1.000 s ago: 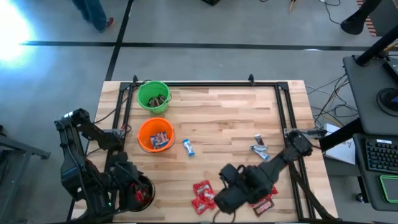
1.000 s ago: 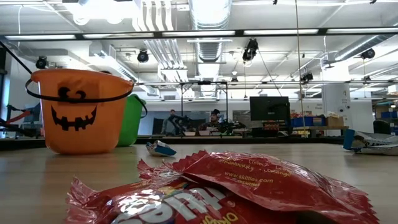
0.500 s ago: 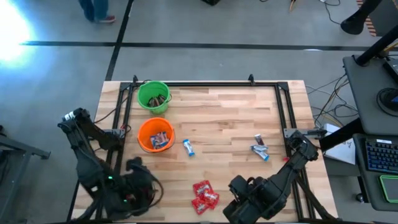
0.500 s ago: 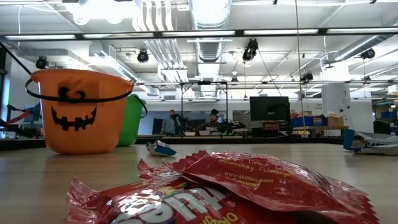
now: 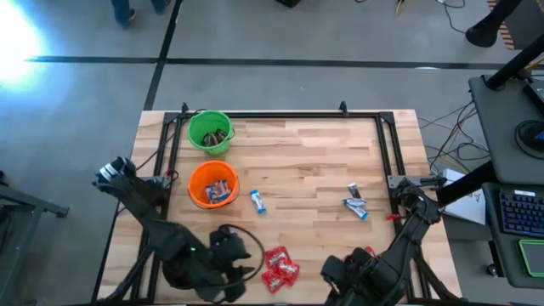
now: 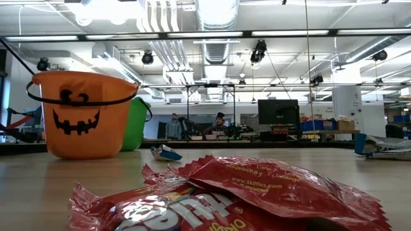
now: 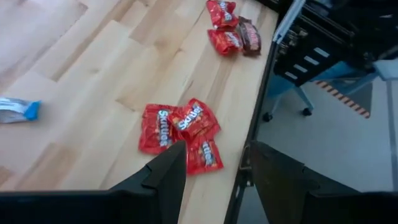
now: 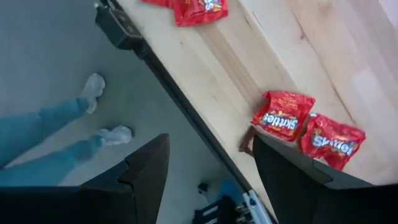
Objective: Organize candy in baskets
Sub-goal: Put the red candy into the black bucket
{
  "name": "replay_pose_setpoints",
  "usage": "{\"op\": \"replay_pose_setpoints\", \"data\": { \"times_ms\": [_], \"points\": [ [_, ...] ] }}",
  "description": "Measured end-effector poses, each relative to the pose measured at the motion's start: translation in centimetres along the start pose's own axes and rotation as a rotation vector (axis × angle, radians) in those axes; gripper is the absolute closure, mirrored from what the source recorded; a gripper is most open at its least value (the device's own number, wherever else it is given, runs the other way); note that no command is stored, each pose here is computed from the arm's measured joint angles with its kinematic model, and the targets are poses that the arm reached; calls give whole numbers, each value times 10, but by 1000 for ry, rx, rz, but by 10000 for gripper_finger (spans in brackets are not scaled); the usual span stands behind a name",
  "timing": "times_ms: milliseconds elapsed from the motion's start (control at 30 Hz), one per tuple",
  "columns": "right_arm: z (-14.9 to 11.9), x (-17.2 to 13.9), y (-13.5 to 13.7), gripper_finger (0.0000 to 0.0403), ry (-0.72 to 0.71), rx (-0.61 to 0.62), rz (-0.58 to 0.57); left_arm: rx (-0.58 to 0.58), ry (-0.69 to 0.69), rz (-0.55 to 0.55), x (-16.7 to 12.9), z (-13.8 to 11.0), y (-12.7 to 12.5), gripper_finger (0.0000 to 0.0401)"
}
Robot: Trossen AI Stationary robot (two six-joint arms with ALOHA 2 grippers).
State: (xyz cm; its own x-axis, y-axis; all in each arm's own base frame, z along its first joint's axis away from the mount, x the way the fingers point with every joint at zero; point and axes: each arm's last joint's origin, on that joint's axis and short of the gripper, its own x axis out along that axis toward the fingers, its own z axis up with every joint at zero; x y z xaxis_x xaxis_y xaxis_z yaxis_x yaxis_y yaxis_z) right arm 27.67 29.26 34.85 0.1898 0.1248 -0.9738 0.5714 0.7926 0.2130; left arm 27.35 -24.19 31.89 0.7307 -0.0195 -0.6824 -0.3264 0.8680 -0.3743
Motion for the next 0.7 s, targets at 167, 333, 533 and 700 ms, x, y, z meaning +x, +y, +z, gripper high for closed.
{"op": "replay_pose_setpoints", "data": {
  "times_ms": [167, 333, 533, 700],
  "points": [
    [-1, 0, 0, 179, -14, -79, -2, -39, 35, 64, 40, -3, 3, 243],
    [-1, 0, 0, 179, -19, -163, -4, -20, 97, 115, 69, -7, 9, 243],
    [-1, 0, 0, 179, -17, -249, -4, -7, 233, 201, 92, -15, 23, 243],
    [-1, 0, 0, 179, -17, -295, -5, 55, 273, 191, 102, -14, 26, 243]
  ]
}}
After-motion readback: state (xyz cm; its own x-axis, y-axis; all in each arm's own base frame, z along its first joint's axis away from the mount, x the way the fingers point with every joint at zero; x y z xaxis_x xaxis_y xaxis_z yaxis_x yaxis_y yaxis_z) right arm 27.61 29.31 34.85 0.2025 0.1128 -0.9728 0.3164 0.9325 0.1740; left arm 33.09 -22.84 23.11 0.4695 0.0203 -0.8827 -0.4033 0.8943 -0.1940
